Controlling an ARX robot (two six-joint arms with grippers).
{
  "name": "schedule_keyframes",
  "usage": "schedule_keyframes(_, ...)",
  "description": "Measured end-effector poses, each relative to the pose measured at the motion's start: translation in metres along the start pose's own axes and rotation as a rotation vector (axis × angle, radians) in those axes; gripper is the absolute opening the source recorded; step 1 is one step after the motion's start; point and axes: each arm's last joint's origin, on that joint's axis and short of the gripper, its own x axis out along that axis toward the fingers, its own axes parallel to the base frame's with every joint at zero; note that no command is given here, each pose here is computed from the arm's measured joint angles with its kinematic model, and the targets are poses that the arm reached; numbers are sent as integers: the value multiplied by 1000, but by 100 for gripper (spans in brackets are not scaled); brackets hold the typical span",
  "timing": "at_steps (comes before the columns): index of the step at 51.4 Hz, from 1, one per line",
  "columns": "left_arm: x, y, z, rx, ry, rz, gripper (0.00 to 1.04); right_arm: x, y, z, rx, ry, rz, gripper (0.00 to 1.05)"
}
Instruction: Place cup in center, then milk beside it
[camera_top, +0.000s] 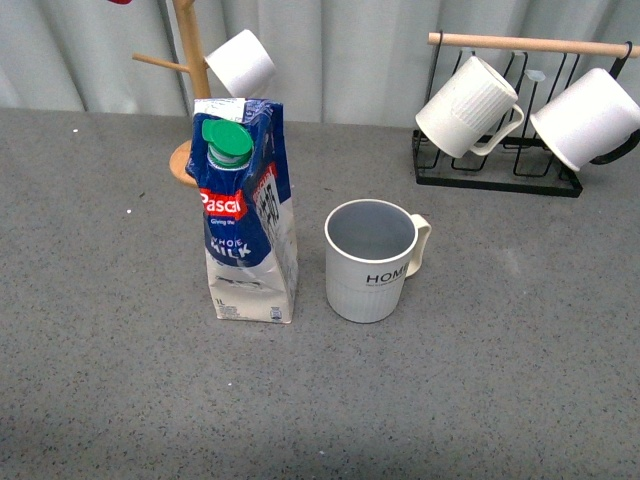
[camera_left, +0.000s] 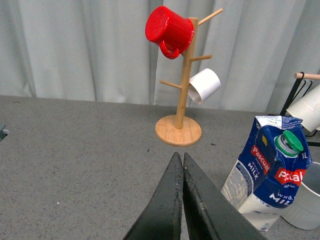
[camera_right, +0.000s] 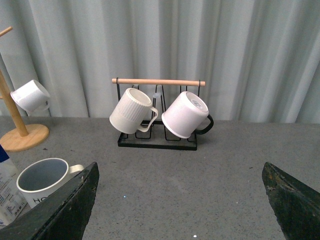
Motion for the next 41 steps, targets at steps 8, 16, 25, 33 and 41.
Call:
schedule_keyframes(8,-6,0,2,0,-7,-1,4,0,0,0,0,0,0,95)
schedule_keyframes(16,-13,0,4,0,-13,0,4,0,0,0,0,0,0,95)
schedule_keyframes(25,-20,0,5,0,-16,0,4,0,0,0,0,0,0,95)
schedule_keyframes(33,-24,0,5,0,-16,0,4,0,0,0,0,0,0,95)
schedule_keyframes(41,-27,0,5,0,-17,0,4,0,0,0,0,0,0,95)
